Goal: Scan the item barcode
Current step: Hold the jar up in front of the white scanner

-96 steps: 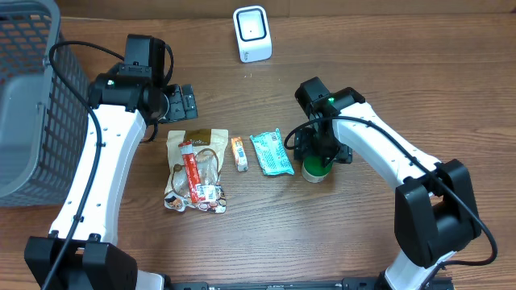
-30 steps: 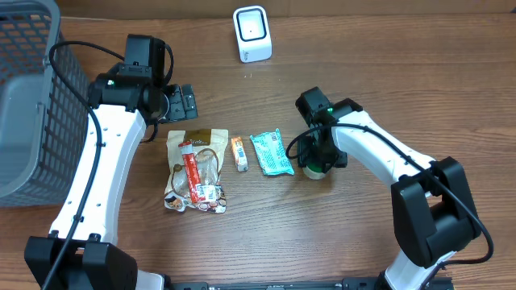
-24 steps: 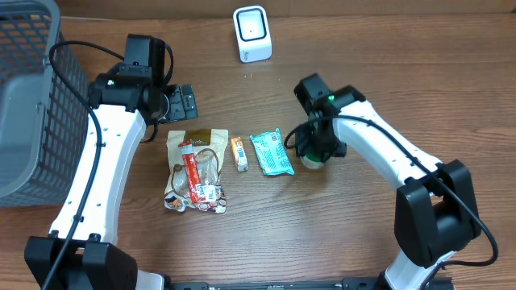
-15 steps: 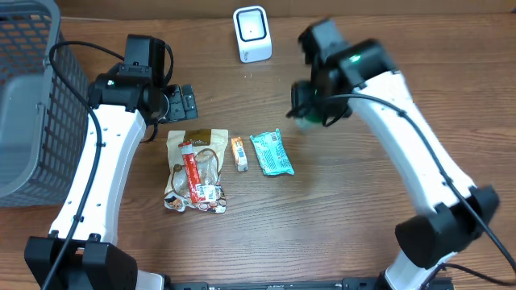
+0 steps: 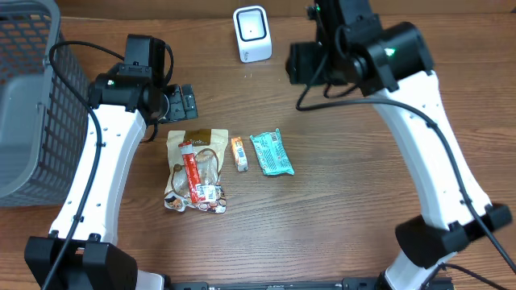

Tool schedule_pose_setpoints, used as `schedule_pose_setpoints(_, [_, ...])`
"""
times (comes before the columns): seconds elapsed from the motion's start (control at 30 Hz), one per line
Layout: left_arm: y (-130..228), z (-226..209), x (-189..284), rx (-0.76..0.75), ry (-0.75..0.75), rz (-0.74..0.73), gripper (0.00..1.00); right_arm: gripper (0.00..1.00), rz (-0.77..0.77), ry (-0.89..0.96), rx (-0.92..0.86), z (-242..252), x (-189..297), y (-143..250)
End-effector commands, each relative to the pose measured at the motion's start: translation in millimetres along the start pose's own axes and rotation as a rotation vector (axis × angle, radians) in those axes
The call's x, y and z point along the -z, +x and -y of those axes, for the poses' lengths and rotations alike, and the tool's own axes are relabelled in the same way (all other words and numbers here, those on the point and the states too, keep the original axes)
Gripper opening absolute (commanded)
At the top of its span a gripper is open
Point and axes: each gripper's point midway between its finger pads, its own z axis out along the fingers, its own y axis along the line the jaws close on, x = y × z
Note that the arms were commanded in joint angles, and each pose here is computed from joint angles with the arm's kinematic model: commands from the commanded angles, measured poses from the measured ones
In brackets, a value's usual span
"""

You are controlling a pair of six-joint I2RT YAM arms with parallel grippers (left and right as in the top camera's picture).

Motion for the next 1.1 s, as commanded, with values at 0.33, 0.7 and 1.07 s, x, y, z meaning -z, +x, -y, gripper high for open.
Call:
schedule_pose_setpoints(0.33, [-4.3, 4.9, 2.6, 0.009, 0.012, 0.011, 1.0, 0.04, 0.266, -0.079, 0.121, -27.0, -82.0, -83.4])
schedule_pose_setpoints(0.7, [-4.4, 4.6, 2.6, 0.009, 0.012, 0.011, 1.0, 0.04, 0.458, -0.133, 0.126, -39.9, -179.9, -125.7])
schedule_pose_setpoints(1.07, [-4.3, 4.9, 2.6, 0.009, 0.012, 0.011, 1.0, 0.04, 0.615, -0.176, 0.126, -38.3, -276.3, -129.8])
